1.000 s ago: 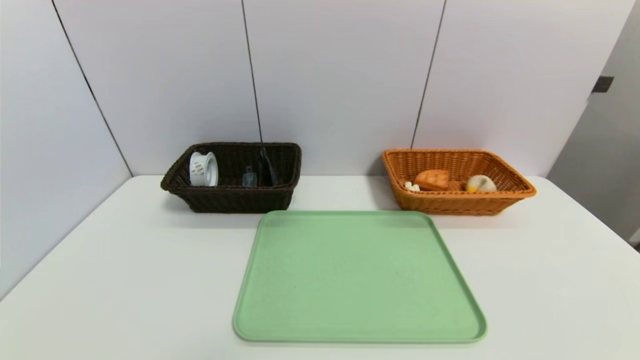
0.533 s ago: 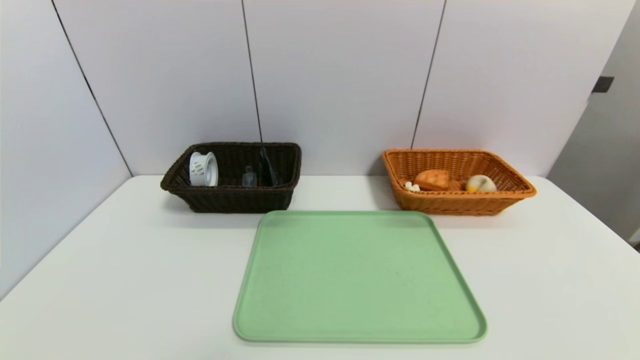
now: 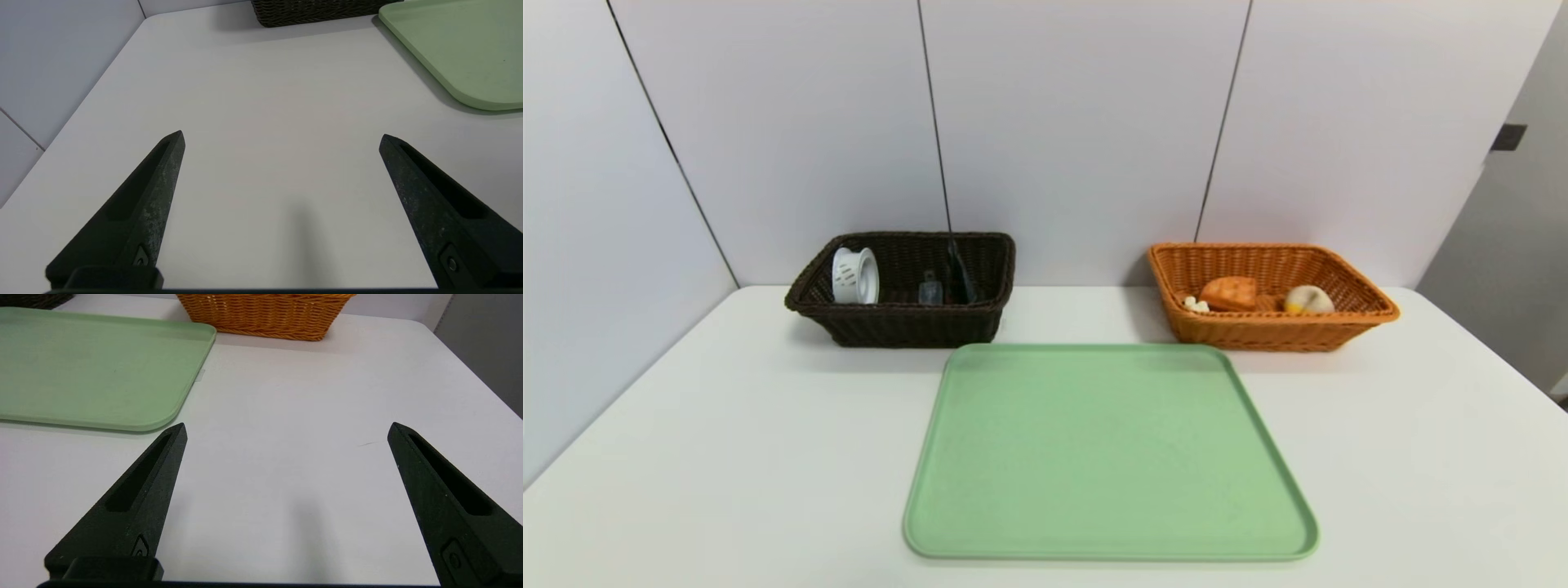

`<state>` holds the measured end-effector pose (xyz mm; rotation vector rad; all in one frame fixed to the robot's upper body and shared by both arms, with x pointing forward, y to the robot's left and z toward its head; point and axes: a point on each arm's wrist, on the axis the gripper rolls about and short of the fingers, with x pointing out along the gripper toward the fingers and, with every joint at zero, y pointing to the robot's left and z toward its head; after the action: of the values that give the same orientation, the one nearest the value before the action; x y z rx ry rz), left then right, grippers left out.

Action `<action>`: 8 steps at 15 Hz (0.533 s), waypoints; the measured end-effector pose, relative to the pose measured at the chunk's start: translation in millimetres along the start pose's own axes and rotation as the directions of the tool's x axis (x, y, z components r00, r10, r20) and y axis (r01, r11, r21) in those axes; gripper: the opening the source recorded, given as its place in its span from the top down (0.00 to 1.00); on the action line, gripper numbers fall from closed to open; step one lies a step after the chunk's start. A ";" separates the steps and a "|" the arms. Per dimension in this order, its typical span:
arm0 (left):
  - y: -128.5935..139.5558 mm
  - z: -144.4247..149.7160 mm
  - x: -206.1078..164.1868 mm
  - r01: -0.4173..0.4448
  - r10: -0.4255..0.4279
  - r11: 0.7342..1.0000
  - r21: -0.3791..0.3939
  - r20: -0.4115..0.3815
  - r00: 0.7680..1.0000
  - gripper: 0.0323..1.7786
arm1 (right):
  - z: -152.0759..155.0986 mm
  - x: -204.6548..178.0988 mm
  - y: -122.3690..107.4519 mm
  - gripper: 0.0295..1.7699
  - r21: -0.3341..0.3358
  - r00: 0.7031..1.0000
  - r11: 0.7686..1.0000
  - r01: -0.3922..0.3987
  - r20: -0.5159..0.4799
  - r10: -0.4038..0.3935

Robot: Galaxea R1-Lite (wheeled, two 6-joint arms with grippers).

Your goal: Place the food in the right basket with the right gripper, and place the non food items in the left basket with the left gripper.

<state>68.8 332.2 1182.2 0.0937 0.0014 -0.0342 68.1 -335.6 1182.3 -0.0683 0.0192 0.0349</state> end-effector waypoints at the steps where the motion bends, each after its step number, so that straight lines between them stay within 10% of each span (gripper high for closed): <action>1: 0.1 -0.2 0.1 -0.005 0.005 1.000 -0.014 -0.001 1.000 0.05 | 0.0 0.1 -0.2 0.04 0.010 1.000 1.000 0.009 0.001 -0.009; 8: 0.2 -0.4 0.1 -0.009 0.009 1.000 -0.027 -0.001 1.000 0.05 | 1.0 0.5 -1.0 0.04 0.050 0.999 0.998 0.041 0.019 -0.042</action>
<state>68.9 332.4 1181.8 0.0671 0.0026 -0.0250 68.6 -336.5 1183.3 -0.0187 -0.0016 -0.0064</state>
